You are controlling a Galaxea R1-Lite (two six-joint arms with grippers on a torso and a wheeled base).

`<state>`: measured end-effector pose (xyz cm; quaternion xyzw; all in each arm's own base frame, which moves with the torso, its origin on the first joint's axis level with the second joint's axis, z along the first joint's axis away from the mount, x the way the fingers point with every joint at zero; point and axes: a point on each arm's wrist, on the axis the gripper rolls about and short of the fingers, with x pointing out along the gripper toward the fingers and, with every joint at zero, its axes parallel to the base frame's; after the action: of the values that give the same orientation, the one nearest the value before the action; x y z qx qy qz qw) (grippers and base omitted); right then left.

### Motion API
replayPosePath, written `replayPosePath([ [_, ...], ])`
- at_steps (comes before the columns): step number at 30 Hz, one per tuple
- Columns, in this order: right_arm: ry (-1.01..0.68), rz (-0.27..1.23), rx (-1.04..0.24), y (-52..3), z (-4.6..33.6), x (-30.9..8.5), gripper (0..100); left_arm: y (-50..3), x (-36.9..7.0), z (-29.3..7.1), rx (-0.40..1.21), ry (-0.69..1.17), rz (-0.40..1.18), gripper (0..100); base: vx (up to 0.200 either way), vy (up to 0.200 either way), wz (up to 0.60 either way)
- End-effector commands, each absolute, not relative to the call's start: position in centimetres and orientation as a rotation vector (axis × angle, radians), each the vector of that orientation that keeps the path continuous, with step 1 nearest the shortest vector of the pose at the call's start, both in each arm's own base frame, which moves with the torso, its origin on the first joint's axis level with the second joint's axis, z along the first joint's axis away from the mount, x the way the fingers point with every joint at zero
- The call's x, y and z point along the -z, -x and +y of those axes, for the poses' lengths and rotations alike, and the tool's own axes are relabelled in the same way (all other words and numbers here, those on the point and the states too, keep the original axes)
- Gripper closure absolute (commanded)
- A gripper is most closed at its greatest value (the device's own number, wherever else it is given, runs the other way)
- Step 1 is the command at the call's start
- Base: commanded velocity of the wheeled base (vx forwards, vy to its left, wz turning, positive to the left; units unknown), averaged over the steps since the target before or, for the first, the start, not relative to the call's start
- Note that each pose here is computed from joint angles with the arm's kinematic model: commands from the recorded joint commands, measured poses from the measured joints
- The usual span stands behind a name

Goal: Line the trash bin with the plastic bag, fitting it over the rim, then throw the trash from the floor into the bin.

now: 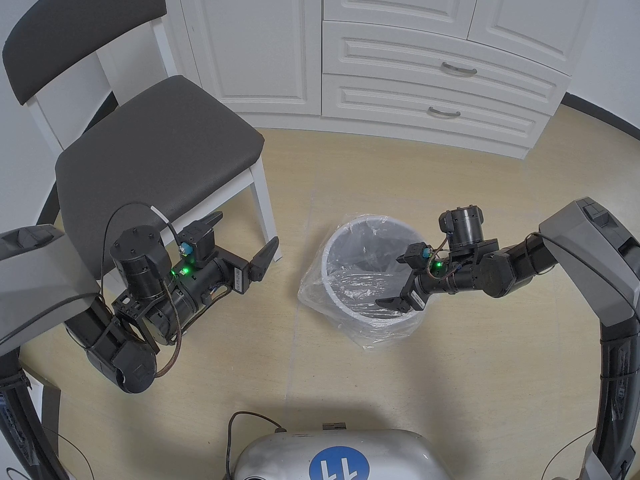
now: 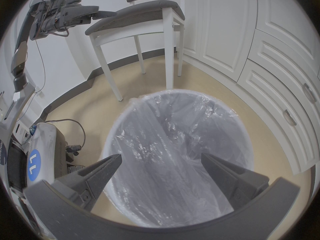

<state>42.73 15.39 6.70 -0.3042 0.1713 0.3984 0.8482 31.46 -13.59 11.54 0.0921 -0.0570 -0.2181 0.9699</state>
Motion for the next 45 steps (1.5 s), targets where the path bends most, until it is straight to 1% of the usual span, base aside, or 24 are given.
replayPosePath([
  [1,0.636,0.375,-0.845,-43.1,15.2,-5.9,0,-31.5,-11.3,-13.6,0.441,-0.188,-0.108,0,0.0,0.0,0.0],
  [2,0.635,0.375,-0.85,-43.0,15.3,-5.9,0,-31.5,-11.3,-13.6,0.441,-0.188,-0.108,0,0.0,0.0,0.0],
  [3,0.632,0.371,-0.856,-42.9,15.3,-6.0,100,-31.6,-11.2,-13.6,0.442,-0.188,-0.105,0,0.0,0.0,0.0],
  [13,0.631,0.354,-0.89,-42.3,15.1,-6.5,100,-31.5,-11.1,-13.6,0.445,-0.187,-0.103,0,0.0,0.0,0.0],
  [19,0.654,0.318,-0.885,-41.6,14.8,-6.9,100,-31.5,-11.1,-13.7,0.447,-0.187,-0.102,0,0.0,0.0,0.0],
  [20,0.661,0.307,-0.886,-40.5,14.5,-6.8,100,-31.5,-10.9,-13.9,0.45,-0.19,-0.096,0,0.0,0.0,0.0],
  [27,0.691,0.28,-0.911,-38.1,14.6,-6.1,100,-31.5,-10.9,-13.9,0.45,-0.19,-0.096,0,0.0,0.0,0.0],
  [38,0.722,0.28,-1.003,-34.1,16.4,-4.5,100,-31.5,-10.9,-13.9,0.45,-0.19,-0.096,0,0.0,0.0,0.0],
  [45,0.725,0.215,-0.978,-35.3,16.8,-5.2,100,-31.5,-10.9,-13.9,0.45,-0.19,-0.096,0,0.0,0.0,0.0],
])
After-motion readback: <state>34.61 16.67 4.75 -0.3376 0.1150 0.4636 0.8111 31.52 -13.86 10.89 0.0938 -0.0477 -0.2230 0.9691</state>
